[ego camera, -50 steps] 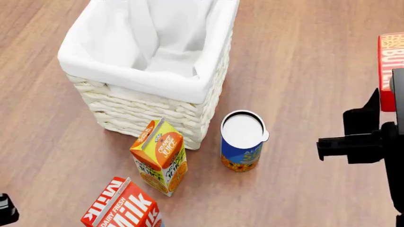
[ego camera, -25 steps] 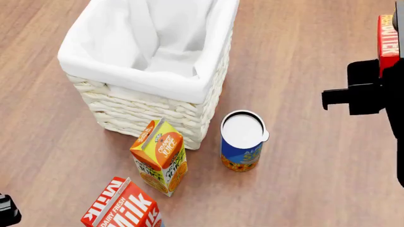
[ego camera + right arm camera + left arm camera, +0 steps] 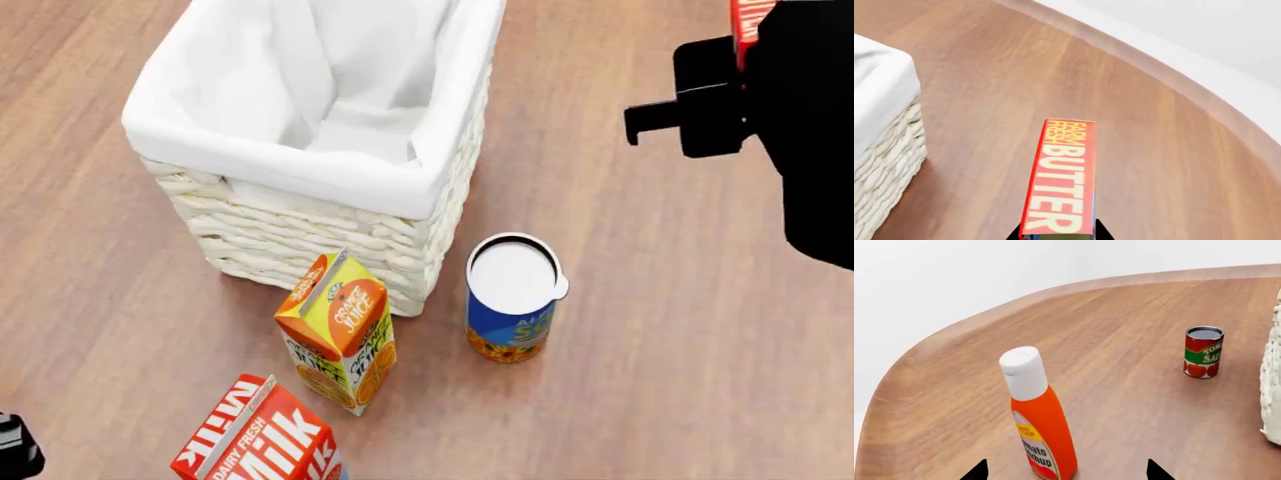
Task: Pick up the butter and put it in the basket.
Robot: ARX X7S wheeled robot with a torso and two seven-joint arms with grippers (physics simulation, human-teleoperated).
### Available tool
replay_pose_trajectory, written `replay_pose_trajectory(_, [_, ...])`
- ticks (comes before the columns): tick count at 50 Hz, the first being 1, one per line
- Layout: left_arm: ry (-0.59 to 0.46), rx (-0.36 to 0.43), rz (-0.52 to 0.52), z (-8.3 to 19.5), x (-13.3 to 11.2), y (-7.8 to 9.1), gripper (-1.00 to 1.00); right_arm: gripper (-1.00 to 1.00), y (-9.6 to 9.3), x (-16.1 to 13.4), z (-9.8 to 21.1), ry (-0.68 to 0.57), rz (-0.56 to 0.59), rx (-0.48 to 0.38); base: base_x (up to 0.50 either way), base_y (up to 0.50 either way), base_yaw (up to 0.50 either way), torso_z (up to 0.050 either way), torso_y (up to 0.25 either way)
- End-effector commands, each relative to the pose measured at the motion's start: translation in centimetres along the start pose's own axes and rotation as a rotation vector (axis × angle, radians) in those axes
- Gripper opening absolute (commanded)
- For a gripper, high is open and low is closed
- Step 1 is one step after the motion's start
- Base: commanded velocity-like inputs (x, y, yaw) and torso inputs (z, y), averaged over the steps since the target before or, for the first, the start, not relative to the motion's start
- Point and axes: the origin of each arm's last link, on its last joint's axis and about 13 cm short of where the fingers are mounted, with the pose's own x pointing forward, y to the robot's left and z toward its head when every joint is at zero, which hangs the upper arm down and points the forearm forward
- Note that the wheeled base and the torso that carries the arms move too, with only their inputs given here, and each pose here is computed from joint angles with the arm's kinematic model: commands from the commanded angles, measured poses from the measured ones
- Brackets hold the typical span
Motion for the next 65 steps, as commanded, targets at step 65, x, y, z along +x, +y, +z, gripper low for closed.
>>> replay_pose_trajectory(65, [0.059, -0.068, -0.022, 0.4, -0.1, -0.3, 1.00, -1.00, 8.3, 4.7, 9.8, -0.135, 0.623, 0.012, 0.00, 0.00, 0.00, 0.000, 0.001])
